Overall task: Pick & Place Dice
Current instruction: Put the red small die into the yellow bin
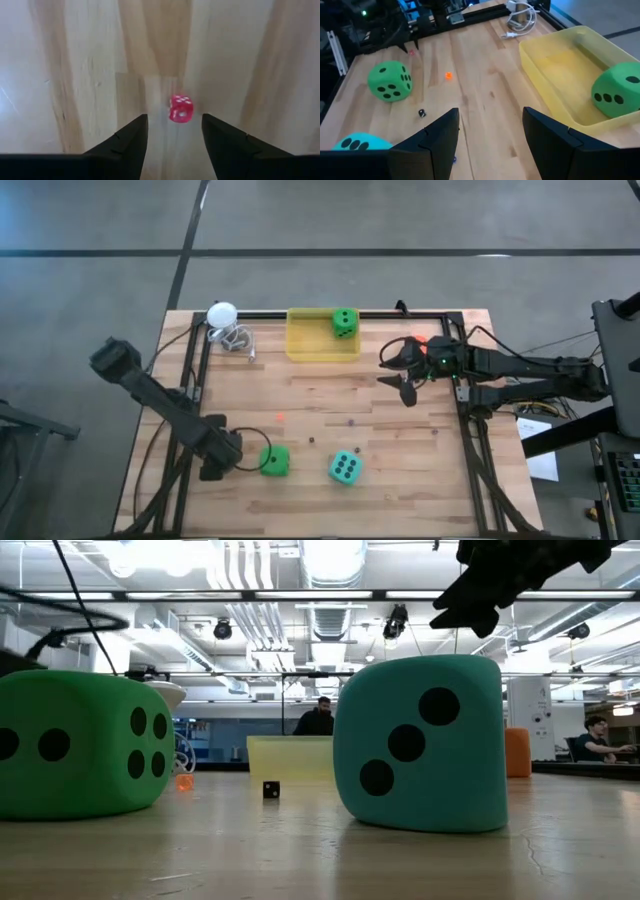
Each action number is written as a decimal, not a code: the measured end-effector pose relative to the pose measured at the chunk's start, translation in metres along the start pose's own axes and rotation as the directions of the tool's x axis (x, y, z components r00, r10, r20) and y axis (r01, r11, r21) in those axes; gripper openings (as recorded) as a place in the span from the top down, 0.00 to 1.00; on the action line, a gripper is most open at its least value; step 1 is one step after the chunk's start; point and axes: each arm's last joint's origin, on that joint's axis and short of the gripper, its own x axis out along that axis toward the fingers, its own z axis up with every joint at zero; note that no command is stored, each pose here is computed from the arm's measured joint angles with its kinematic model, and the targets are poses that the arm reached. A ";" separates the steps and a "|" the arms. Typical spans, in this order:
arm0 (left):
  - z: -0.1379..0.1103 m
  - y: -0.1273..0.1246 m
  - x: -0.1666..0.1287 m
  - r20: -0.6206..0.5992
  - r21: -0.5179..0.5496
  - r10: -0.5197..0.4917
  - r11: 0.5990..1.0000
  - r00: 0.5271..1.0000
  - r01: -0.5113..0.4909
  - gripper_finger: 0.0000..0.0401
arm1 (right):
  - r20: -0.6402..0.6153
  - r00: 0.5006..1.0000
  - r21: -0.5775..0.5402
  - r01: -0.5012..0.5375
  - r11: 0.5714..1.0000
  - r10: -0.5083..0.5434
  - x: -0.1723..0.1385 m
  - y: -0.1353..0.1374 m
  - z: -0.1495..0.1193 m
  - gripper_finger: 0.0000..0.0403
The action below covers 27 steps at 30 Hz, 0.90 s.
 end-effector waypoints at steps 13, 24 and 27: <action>0.007 -0.006 0.004 -0.020 0.017 0.018 1.000 1.000 -0.017 0.55 | 0.003 1.000 0.000 -0.001 1.000 0.001 0.000 0.000 0.001 0.47; 0.008 -0.006 0.004 -0.006 -0.032 0.021 0.999 1.000 -0.021 0.57 | 0.001 1.000 0.000 -0.001 1.000 0.001 0.000 0.000 0.001 0.47; 0.008 -0.006 0.004 -0.004 -0.037 0.020 0.999 1.000 -0.020 0.57 | 0.001 1.000 0.000 -0.001 1.000 0.001 0.000 0.000 0.001 0.47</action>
